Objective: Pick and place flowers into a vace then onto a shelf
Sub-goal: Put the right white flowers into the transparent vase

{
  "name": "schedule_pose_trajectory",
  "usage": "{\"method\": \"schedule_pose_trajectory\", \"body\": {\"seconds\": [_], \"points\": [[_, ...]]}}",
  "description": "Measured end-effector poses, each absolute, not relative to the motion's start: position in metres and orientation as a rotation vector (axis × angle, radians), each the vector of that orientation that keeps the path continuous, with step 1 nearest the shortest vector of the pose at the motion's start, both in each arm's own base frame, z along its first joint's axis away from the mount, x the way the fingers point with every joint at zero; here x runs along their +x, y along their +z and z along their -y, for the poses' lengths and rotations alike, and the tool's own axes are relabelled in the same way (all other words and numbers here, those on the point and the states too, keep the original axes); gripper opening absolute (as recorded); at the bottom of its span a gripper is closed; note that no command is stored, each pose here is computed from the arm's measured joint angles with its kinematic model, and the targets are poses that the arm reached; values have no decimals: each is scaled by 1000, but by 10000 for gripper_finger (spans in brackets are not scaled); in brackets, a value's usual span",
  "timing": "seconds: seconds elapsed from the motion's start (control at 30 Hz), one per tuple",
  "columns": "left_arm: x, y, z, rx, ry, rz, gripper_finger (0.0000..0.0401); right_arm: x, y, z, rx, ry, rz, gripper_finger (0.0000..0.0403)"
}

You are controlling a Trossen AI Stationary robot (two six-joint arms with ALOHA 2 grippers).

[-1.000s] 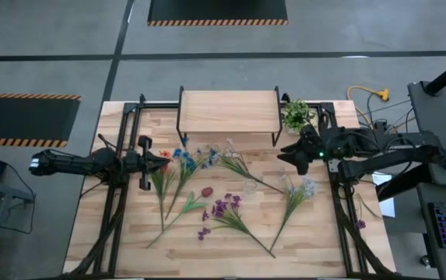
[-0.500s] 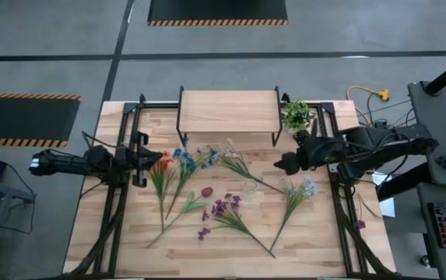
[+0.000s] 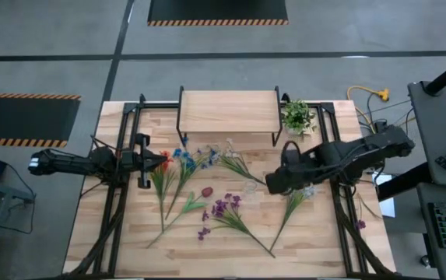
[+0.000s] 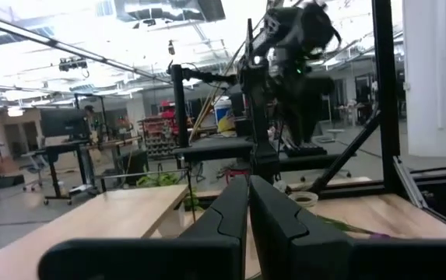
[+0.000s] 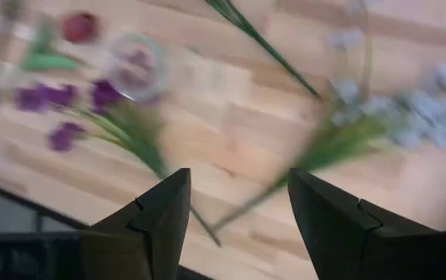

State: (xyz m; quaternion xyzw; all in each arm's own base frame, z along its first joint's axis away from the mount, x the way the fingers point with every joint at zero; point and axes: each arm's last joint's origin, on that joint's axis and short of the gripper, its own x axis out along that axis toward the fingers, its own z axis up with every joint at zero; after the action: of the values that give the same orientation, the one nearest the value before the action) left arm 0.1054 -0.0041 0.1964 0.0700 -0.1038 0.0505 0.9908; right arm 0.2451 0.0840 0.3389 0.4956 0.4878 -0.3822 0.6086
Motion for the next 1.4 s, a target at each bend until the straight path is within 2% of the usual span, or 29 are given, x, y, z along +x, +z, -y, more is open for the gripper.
{"method": "schedule_pose_trajectory", "body": {"seconds": [0.33,0.7,1.2,1.4], "points": [[103,202,4,132,106,269,0,255,306,-122,1127,-1012,-1368,207],[103,202,4,134,106,267,0,260,271,-157,1058,-1274,-1307,207],[103,202,4,129,105,267,0,282,212,-173,917,-1455,-1337,197],[104,202,4,129,105,266,0,279,200,-185,926,-1553,-1262,188]]}}
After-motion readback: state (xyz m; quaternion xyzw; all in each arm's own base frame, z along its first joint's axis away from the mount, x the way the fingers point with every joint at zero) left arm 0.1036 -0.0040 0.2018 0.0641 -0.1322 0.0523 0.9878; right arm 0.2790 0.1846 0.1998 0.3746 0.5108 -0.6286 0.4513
